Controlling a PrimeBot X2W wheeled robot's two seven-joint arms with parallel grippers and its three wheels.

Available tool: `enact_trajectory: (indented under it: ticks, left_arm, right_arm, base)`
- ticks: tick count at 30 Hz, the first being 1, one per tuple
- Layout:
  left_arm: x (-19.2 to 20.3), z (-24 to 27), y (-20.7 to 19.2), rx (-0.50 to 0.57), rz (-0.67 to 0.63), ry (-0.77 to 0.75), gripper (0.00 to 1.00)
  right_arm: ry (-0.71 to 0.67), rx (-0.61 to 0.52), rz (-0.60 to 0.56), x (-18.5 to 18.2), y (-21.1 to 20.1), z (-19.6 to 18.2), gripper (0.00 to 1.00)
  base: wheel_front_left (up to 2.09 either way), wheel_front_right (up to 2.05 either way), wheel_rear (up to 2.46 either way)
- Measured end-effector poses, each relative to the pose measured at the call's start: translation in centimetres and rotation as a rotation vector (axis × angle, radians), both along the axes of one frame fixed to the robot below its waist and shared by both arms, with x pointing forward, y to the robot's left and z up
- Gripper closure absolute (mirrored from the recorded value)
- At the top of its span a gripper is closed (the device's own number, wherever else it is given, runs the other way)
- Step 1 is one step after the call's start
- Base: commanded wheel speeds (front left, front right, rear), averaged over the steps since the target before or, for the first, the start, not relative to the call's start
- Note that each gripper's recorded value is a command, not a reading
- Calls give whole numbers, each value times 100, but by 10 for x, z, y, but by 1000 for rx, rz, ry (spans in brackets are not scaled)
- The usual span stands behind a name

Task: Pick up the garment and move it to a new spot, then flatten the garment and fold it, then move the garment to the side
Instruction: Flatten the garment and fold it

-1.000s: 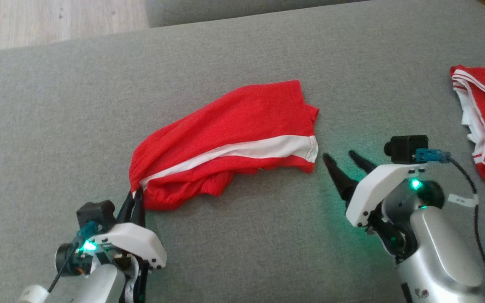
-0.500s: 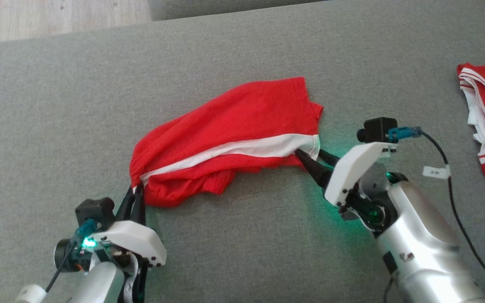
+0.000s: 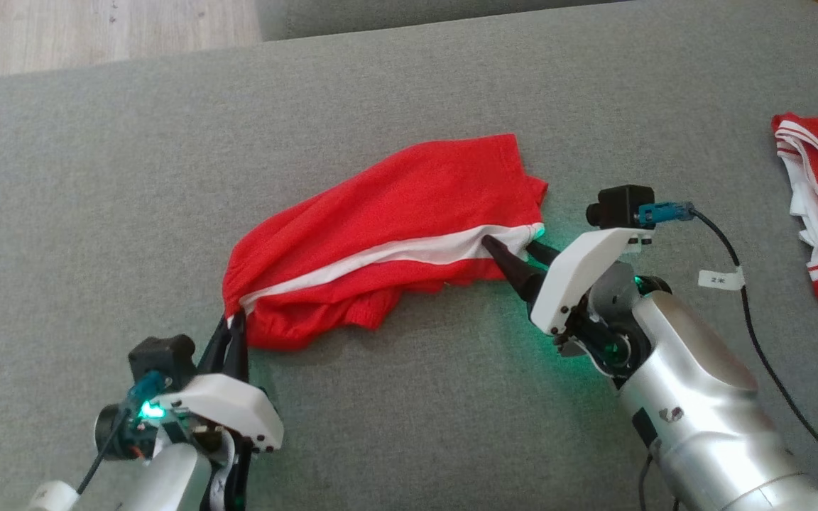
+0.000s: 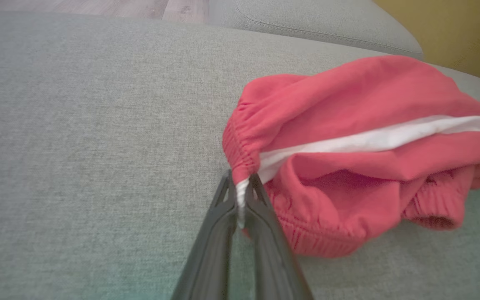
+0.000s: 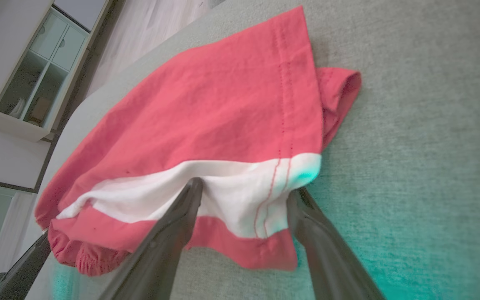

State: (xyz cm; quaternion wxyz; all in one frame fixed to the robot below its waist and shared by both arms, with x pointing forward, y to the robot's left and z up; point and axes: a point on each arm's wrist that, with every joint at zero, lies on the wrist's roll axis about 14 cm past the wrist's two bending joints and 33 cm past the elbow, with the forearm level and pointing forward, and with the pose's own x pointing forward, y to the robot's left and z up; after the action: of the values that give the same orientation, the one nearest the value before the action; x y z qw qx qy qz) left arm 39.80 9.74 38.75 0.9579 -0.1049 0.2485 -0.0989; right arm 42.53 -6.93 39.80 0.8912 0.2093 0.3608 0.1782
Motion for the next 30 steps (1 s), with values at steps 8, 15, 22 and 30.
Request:
enact_trajectory:
  ticks: [8, 15, 22, 30]
  left_arm:
    - [-3, 3, 1, -8, 3, -4, 100]
    - [-2, 9, 0, -17, 4, -20, 100]
    - [22, 82, -5, -273, 72, -229, 100]
    - [30, 196, -28, -665, -69, -364, 100]
  right_arm:
    - [-38, -46, 22, 6, 3, 2, 100]
    - [-117, -84, 23, 12, 1, 11, 100]
    - [-353, -63, -1, 39, 3, 74, 100]
    - [-577, -11, -30, 48, -14, 168, 100]
  base:
    - [0, 0, 0]
    - [0, 0, 0]
    - [0, 0, 0]
    - [0, 0, 0]
